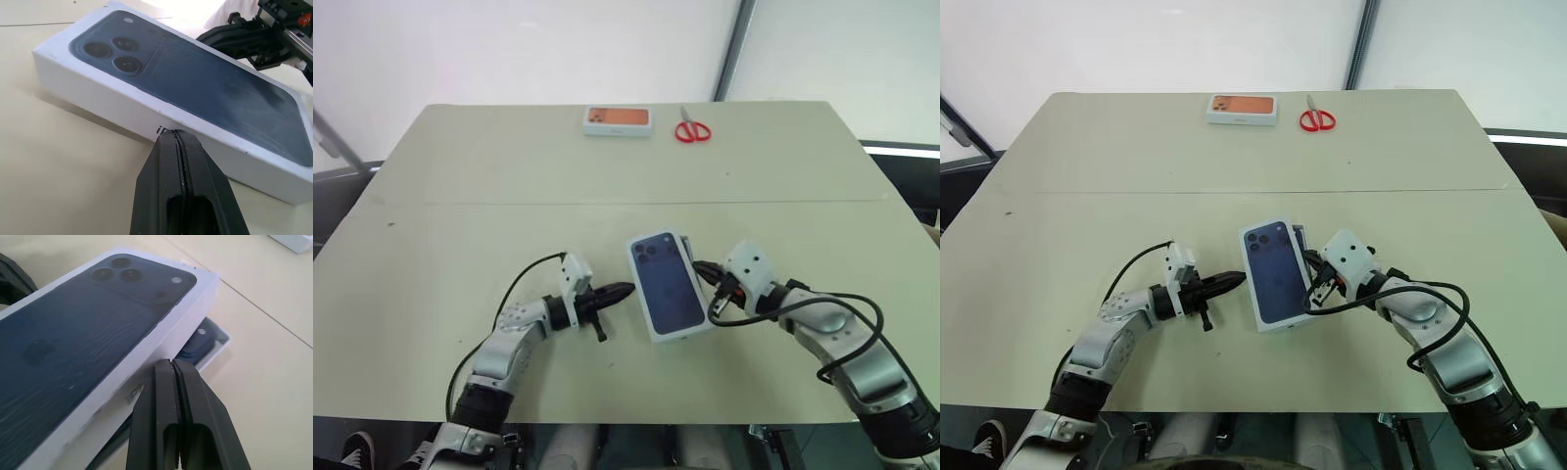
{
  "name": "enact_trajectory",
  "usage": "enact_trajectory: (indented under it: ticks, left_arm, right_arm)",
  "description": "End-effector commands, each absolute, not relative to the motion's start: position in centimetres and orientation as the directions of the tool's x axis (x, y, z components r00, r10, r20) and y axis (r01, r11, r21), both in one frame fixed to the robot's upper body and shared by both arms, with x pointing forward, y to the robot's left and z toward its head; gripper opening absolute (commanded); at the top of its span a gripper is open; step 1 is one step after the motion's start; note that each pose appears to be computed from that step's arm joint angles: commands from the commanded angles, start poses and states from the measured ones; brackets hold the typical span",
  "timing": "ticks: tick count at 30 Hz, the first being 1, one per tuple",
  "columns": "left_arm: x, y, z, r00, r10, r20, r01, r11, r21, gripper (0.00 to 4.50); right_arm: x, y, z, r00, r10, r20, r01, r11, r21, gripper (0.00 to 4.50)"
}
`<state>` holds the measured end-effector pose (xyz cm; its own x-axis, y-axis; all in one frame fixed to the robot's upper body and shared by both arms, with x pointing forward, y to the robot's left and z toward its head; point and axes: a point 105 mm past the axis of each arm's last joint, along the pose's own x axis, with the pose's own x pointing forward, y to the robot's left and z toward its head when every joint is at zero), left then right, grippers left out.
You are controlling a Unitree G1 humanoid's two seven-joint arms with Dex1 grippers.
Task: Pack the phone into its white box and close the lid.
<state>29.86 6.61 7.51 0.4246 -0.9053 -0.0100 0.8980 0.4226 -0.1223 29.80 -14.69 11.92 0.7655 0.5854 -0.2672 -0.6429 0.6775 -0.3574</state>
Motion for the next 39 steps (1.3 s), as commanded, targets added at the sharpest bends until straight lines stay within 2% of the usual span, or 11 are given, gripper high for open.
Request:
enact_trajectory:
  ticks: [1,12,25,30,36,39]
  left_arm:
    - [30.3,6.0,8.0,0.414,-0.91,0.013,0.906,0.411,-0.097,0.0]
    - [31.0,4.1,9.8,0.401,-0.914,0.069,0.914,0.394,-0.096,0.0]
    - [31.7,4.8,9.9,0.441,-0.895,0.063,0.896,0.435,-0.09,0.0]
    - [32.2,4.0,10.2,0.449,-0.89,0.076,0.891,0.439,-0.115,0.0]
    - [32.4,4.2,10.1,0.461,-0.885,0.067,0.884,0.451,-0.124,0.0]
    - [32.5,4.7,10.0,0.47,-0.881,0.049,0.88,0.463,-0.105,0.0]
  right_arm:
    - [29.9,-14.5,13.4,0.777,0.589,-0.222,-0.624,0.678,-0.389,0.06]
    - [30.6,-15.9,12.9,0.815,0.522,-0.253,-0.578,0.696,-0.425,0.06]
    - [31.6,-14.3,12.8,0.811,0.535,-0.238,-0.583,0.701,-0.41,0.06]
    - [31.5,-14.5,11.6,0.799,0.52,-0.301,-0.6,0.661,-0.451,0.06]
    - [31.7,-14.2,11.5,0.805,0.511,-0.3,-0.592,0.671,-0.445,0.06]
    - [31.2,-14.1,10.8,0.787,0.515,-0.339,-0.615,0.622,-0.484,0.06]
